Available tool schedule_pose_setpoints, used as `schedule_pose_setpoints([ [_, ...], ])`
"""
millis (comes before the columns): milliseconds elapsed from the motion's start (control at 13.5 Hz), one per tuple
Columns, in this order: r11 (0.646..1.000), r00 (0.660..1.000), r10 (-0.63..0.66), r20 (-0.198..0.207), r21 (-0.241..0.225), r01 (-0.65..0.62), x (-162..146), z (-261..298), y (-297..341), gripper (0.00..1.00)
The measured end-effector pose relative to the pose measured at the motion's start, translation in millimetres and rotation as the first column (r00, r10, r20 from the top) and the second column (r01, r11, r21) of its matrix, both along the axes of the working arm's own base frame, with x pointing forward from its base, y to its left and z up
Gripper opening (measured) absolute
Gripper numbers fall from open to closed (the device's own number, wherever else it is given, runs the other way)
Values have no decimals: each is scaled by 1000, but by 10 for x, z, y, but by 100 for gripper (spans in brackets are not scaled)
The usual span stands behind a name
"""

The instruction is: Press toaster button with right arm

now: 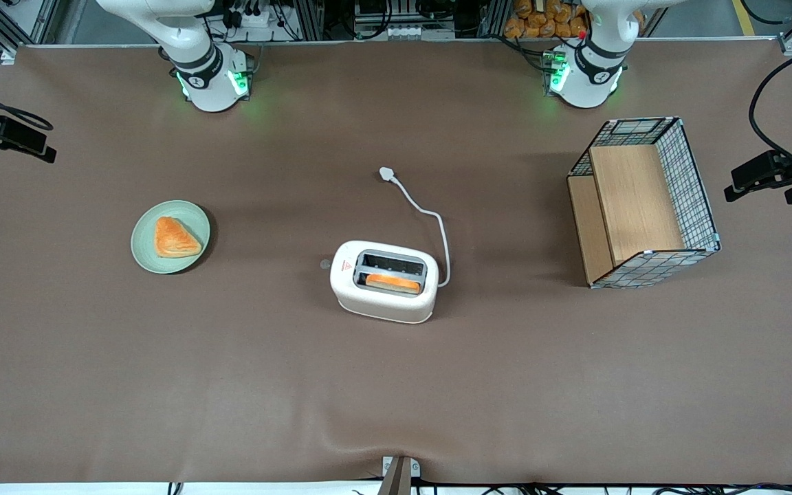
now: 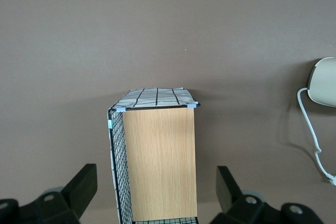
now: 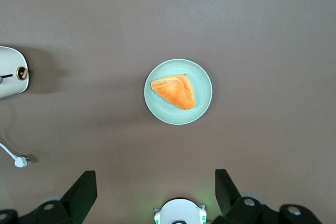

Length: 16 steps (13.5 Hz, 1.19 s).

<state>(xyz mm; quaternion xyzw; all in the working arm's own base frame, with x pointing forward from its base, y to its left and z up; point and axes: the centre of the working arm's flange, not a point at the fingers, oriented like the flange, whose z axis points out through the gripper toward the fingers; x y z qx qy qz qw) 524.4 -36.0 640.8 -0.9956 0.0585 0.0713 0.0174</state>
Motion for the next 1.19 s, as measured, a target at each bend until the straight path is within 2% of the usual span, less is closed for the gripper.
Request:
schedule_pose_setpoints([
  [593, 1000, 1000, 9, -2, 9, -8, 0, -2, 53, 100],
  [889, 997, 999, 25, -25, 69, -23, 44, -92, 186, 100],
  [1185, 990, 994, 60, -89, 131, -48, 295, -511, 444, 100],
])
